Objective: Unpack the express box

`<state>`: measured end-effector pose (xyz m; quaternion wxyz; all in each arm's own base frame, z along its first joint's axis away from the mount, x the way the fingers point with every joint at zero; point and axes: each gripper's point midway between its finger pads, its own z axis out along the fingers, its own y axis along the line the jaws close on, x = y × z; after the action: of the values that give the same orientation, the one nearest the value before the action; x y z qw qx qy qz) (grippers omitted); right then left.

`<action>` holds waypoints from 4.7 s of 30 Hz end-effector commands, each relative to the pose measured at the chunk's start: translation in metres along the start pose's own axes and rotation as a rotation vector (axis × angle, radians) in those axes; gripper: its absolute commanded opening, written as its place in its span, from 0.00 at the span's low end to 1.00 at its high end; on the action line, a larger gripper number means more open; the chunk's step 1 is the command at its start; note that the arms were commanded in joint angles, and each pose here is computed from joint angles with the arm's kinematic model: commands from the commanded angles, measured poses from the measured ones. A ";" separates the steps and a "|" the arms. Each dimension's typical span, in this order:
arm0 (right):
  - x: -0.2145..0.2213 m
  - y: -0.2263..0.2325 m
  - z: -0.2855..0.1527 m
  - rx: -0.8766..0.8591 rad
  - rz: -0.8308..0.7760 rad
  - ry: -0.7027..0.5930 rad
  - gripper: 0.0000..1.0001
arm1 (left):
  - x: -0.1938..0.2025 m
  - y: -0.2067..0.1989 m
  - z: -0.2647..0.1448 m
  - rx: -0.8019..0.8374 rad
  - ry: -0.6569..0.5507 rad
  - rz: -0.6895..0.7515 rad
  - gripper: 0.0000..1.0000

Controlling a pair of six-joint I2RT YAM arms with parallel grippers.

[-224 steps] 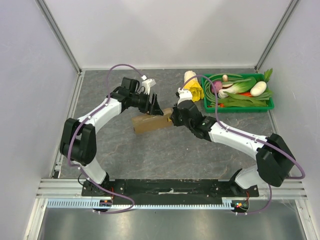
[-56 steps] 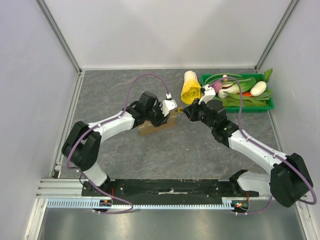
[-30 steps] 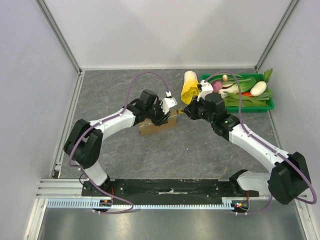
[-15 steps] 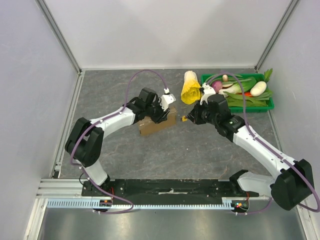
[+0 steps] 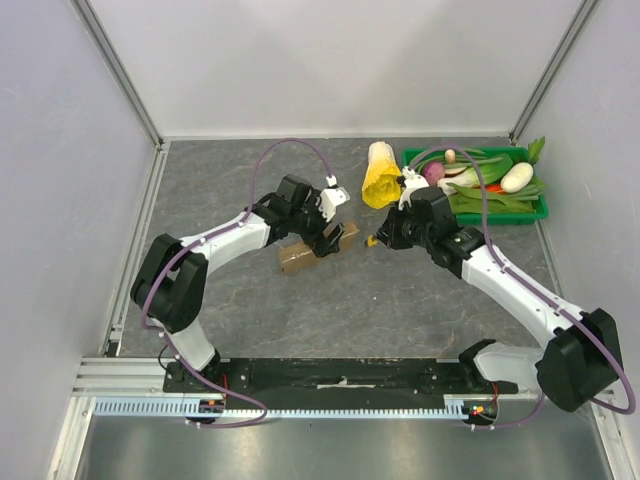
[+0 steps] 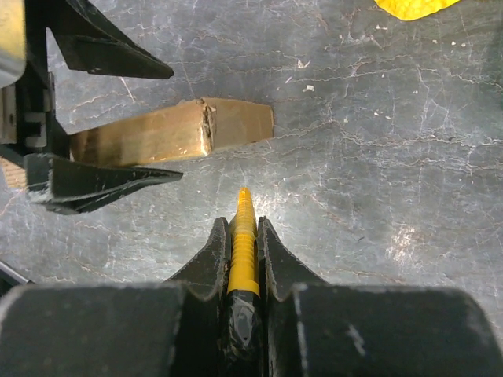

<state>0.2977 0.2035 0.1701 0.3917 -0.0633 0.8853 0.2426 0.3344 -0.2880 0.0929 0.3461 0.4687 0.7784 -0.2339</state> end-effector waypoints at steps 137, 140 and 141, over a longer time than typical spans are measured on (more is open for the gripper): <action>0.044 0.117 0.028 -0.005 -0.313 -0.195 0.00 | -0.044 0.026 -0.066 0.112 -0.268 -0.564 0.67; 0.042 0.108 0.024 0.023 -0.291 -0.213 0.00 | -0.039 0.007 -0.060 0.143 -0.248 -0.482 0.68; 0.038 0.107 0.021 0.031 -0.279 -0.228 0.00 | -0.037 0.003 -0.058 0.153 -0.243 -0.458 0.68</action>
<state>0.2445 0.3273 0.1543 0.4876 -0.2055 0.8271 0.1893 0.3570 -0.2550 0.1580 0.3342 0.1883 0.8240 -0.4170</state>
